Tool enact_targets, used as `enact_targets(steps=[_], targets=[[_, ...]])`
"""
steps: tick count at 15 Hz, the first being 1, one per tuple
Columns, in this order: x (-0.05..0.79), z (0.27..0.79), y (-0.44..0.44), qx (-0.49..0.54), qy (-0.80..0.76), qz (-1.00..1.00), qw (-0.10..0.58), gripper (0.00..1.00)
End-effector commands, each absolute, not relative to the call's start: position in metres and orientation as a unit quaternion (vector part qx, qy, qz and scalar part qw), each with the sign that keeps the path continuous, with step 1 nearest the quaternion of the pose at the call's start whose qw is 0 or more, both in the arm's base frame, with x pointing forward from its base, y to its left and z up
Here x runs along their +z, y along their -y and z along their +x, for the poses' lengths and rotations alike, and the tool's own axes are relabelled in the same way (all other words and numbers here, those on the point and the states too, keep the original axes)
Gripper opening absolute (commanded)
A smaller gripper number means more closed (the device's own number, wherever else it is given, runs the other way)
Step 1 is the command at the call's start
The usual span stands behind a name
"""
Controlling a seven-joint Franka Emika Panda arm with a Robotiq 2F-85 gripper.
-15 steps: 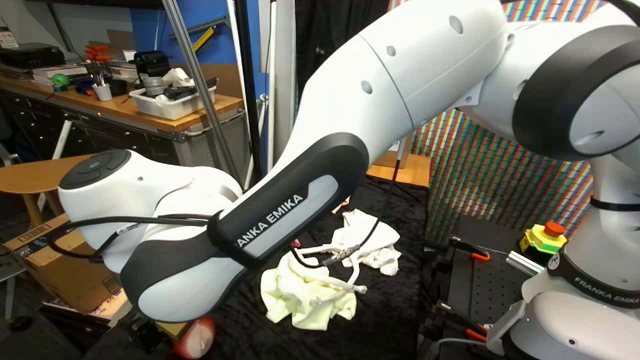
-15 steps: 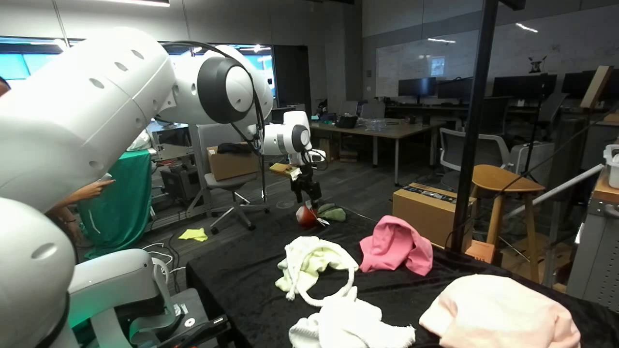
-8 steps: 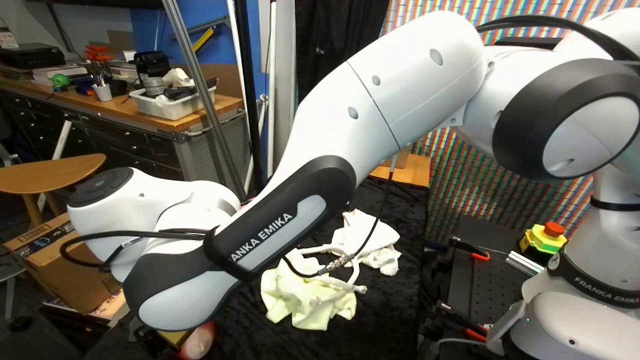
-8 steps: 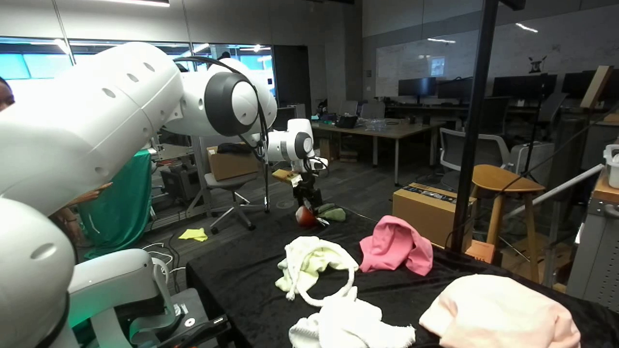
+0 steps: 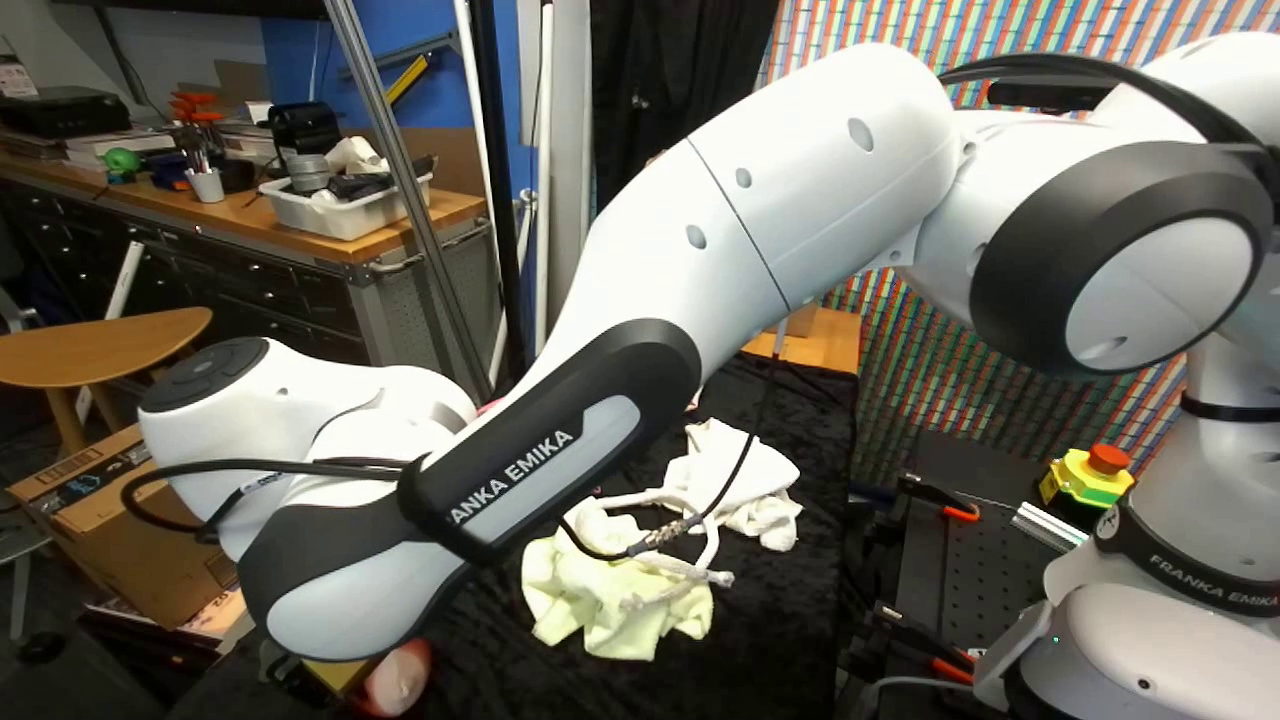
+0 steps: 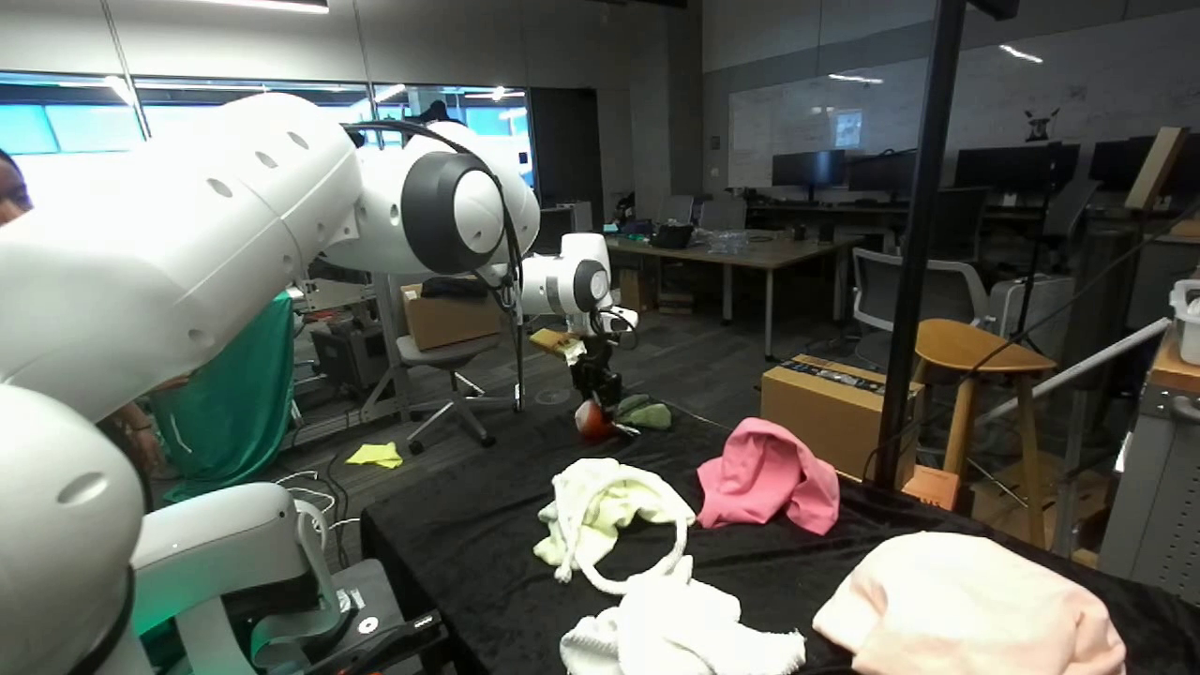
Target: Put all the objects on the table grouped together.
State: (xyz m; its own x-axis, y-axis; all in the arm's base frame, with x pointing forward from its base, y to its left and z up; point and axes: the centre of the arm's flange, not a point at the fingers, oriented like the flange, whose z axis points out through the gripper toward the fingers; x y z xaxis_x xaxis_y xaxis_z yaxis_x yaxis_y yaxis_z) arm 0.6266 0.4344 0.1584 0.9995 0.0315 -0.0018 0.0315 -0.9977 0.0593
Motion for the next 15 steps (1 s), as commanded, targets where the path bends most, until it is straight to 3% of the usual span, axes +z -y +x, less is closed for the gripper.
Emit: enact_targets(steps=[1, 5, 15], targets=[[0.163, 0.641, -0.439, -0.009, -0.001, 1.000, 0.019, 0.34], [0.170, 0.640, -0.438, -0.028, -0.001, 1.000, 0.012, 0.10], [0.247, 0.616, -0.402, -0.052, -0.002, 0.998, -0.030, 0.09]])
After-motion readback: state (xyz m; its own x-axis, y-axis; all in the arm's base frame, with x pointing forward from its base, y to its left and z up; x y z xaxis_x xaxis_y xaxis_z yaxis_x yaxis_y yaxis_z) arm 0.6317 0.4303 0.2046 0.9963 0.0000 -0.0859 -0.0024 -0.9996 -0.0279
